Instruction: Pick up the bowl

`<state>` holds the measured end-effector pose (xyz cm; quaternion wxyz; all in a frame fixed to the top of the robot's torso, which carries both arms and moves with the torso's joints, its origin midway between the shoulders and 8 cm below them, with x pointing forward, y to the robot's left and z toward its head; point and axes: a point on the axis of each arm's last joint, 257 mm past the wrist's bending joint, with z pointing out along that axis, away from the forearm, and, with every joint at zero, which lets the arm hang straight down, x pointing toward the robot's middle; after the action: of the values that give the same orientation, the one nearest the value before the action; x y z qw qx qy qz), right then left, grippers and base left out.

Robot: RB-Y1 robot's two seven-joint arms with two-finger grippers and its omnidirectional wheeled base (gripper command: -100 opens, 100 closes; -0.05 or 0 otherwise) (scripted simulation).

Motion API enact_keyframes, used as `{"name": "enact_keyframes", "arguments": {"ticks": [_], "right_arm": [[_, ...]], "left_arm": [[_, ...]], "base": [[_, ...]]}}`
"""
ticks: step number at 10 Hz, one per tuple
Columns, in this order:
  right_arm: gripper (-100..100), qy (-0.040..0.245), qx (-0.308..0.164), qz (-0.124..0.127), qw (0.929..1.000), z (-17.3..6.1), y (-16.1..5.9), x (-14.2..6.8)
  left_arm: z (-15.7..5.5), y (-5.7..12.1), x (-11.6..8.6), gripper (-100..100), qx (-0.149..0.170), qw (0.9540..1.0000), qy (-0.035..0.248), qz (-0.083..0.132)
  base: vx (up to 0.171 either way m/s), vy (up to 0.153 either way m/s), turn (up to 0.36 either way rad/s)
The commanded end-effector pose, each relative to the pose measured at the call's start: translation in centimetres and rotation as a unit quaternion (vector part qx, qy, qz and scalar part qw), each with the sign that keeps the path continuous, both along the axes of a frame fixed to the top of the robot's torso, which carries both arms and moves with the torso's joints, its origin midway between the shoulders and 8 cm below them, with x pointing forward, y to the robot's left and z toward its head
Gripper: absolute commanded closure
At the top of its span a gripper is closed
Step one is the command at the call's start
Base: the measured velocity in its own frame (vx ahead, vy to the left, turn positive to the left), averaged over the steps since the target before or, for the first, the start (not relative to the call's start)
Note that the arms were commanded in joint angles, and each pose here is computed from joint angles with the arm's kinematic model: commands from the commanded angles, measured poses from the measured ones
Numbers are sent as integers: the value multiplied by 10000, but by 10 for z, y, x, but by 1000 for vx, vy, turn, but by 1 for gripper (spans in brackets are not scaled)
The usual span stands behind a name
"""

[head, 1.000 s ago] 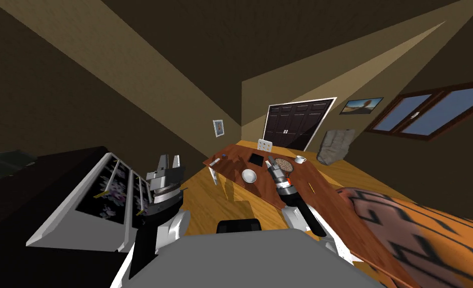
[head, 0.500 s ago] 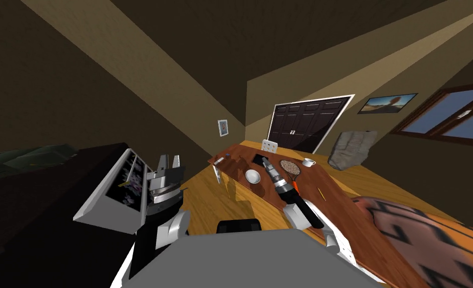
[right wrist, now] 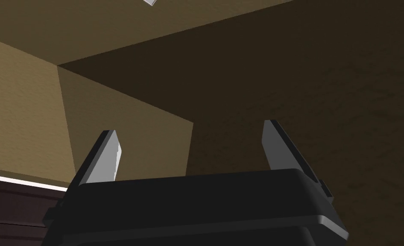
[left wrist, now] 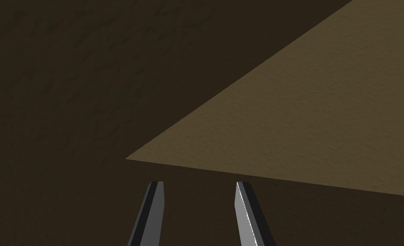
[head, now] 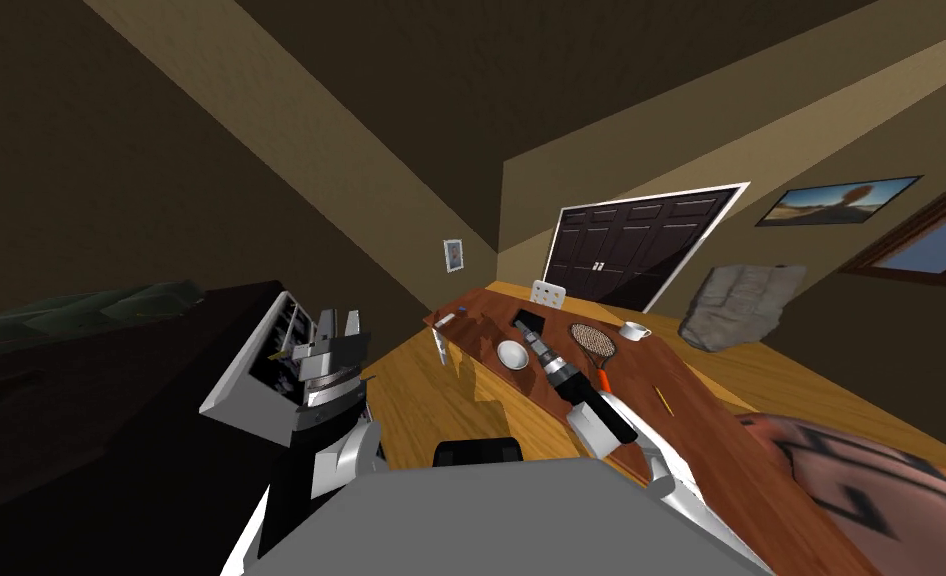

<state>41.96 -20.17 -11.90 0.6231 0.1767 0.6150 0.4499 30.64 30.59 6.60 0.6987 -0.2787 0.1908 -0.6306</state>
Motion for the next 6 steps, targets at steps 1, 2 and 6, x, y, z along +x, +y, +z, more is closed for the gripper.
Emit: {"name": "enact_keyframes", "arguments": {"ticks": [1, 2, 6], "right_arm": [[-100, 118, -192, 12, 9997, -8, 2, 2], [-100, 276, -531, 76, 9982, -22, 6, 5], [-100, 660, -1244, 187, 9899, -55, 9, 7]], "left_arm": [[0, 0, 0, 0, 0, 10000, 0, 0], [0, 0, 0, 0, 0, 10000, 0, 0], [0, 0, 0, 0, 0, 10000, 0, 0]], "base": [[6, 17, 78], [14, 24, 148], [11, 22, 116]]}}
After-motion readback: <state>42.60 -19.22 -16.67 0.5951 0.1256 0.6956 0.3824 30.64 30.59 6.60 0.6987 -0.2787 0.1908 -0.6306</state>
